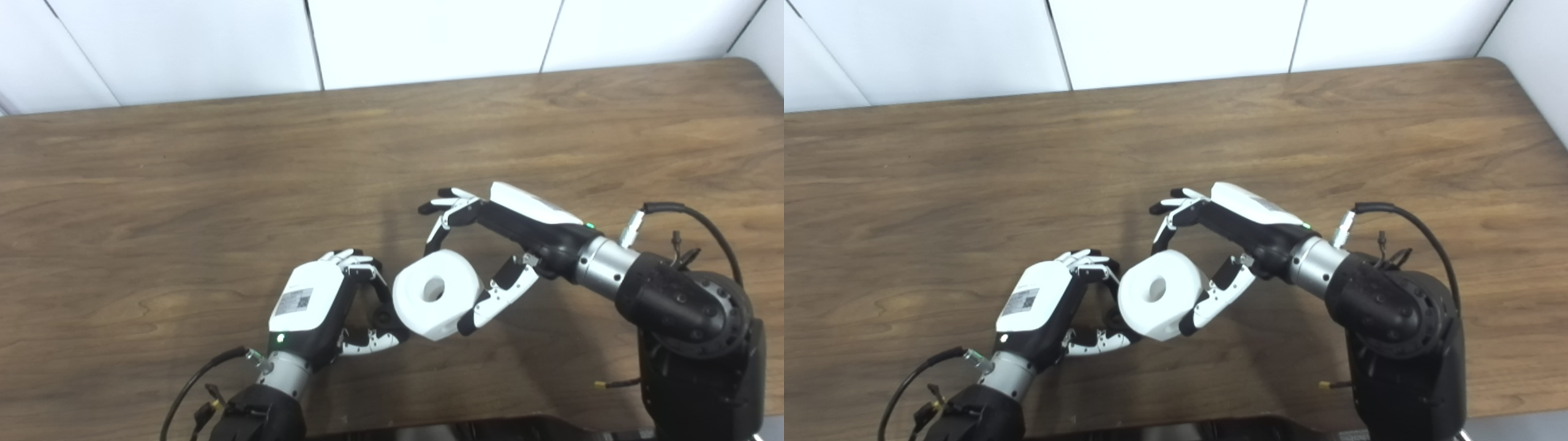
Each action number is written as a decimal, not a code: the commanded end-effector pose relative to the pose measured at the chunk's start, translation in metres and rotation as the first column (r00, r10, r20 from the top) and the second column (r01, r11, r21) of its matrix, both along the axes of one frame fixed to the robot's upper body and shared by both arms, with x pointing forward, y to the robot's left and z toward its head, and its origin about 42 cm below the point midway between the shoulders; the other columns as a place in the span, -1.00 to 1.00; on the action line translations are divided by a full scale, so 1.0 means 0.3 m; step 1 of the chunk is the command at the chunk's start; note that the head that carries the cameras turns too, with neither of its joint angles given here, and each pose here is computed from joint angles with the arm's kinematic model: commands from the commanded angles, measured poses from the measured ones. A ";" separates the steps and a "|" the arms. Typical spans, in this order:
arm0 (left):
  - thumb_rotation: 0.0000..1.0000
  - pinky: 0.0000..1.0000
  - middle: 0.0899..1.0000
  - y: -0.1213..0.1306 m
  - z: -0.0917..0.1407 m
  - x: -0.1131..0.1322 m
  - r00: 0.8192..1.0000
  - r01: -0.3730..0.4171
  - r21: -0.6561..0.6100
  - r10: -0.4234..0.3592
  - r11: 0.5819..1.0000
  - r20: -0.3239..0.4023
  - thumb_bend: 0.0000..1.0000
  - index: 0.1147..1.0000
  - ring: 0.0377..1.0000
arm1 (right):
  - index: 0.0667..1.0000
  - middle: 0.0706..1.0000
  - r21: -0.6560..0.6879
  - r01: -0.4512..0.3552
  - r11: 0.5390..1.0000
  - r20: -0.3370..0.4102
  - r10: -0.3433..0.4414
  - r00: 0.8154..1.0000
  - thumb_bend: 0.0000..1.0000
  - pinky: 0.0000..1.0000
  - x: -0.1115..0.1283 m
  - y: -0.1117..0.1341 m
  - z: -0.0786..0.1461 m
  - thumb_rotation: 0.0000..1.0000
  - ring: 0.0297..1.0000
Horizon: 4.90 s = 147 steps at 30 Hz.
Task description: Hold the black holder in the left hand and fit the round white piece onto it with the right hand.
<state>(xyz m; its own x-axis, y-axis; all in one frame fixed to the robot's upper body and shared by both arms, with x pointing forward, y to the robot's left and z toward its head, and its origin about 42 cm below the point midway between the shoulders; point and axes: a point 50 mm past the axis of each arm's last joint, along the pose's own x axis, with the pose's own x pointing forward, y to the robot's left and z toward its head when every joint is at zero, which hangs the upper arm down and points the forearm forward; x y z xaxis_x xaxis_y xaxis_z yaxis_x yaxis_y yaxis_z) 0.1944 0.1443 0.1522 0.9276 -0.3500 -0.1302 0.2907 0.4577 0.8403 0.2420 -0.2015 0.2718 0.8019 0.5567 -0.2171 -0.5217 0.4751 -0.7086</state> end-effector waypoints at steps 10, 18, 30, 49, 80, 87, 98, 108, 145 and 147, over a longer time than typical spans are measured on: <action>-0.91 0.80 0.55 -0.029 -0.046 -0.015 0.997 0.011 0.003 -0.011 1.000 -0.082 0.03 -0.15 0.78 | -0.10 0.77 0.234 0.057 0.971 0.117 -0.086 0.989 0.01 0.89 0.017 0.009 0.035 -0.69 0.96; -0.91 0.82 0.56 -0.038 -0.045 -0.016 0.996 0.014 0.008 -0.014 1.000 -0.085 0.03 -0.15 0.79 | -0.10 0.75 0.216 0.064 0.974 0.092 -0.086 0.992 0.01 0.84 0.030 0.026 -0.027 -0.69 0.94; -0.91 0.81 0.56 -0.043 -0.036 -0.014 0.997 0.008 -0.001 -0.008 1.000 -0.074 0.03 -0.15 0.78 | -0.10 0.74 0.190 0.091 0.978 -0.030 -0.087 0.996 0.01 0.83 0.009 0.048 -0.164 -0.70 0.95; -0.91 0.82 0.55 -0.041 -0.030 -0.012 0.998 0.002 -0.004 -0.002 1.000 -0.067 0.03 -0.15 0.78 | -0.10 0.75 0.184 0.101 0.978 -0.040 -0.096 0.995 0.02 0.86 -0.001 0.002 -0.193 -0.70 0.95; -0.91 0.81 0.54 -0.048 -0.024 -0.008 0.998 0.006 -0.011 -0.007 1.000 -0.057 0.03 -0.15 0.77 | -0.10 0.73 0.179 0.083 0.980 0.018 -0.087 0.996 0.02 0.80 0.003 -0.003 -0.144 -0.70 0.94; -0.91 0.81 0.55 -0.056 -0.030 -0.007 0.998 0.010 -0.005 -0.010 1.000 -0.063 0.03 -0.15 0.78 | -0.10 0.74 0.237 0.077 0.968 0.050 -0.092 0.995 0.02 0.84 0.006 0.003 -0.102 -0.70 0.94; -0.91 0.81 0.55 -0.064 -0.032 -0.005 0.998 0.009 0.032 -0.008 0.999 -0.059 0.03 -0.15 0.77 | -0.10 0.73 0.224 0.025 0.974 0.155 -0.061 0.986 0.02 0.86 -0.009 0.002 -0.021 -0.69 0.96; -0.91 0.81 0.56 -0.067 -0.031 -0.006 0.998 0.007 0.031 -0.006 0.999 -0.060 0.03 -0.15 0.77 | -0.10 0.72 0.175 -0.028 0.984 0.239 -0.015 0.971 0.02 0.82 -0.018 0.004 0.044 -0.70 0.98; -0.91 0.80 0.55 -0.060 -0.018 -0.009 0.998 0.005 0.013 -0.005 1.000 -0.058 0.04 -0.15 0.77 | -0.11 0.70 -0.096 -0.062 0.993 0.375 0.094 0.922 0.02 1.00 -0.024 0.023 0.071 -0.70 1.00; -0.91 0.80 0.55 -0.060 -0.018 -0.009 0.998 0.004 0.011 -0.003 1.000 -0.059 0.04 -0.15 0.77 | -0.11 0.70 -0.101 -0.060 0.993 0.375 0.094 0.922 0.02 1.00 -0.023 0.024 0.064 -0.70 1.00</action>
<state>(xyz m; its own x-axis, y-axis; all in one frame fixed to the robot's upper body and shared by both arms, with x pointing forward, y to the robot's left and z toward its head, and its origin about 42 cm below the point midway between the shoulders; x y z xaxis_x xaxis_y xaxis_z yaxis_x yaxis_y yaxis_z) 0.1961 0.1315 0.1519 0.9298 -0.3415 -0.1370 0.2862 0.4371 0.8526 0.2343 -0.1955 0.2833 0.7967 0.6044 -0.0076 -0.2932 0.3754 -0.8792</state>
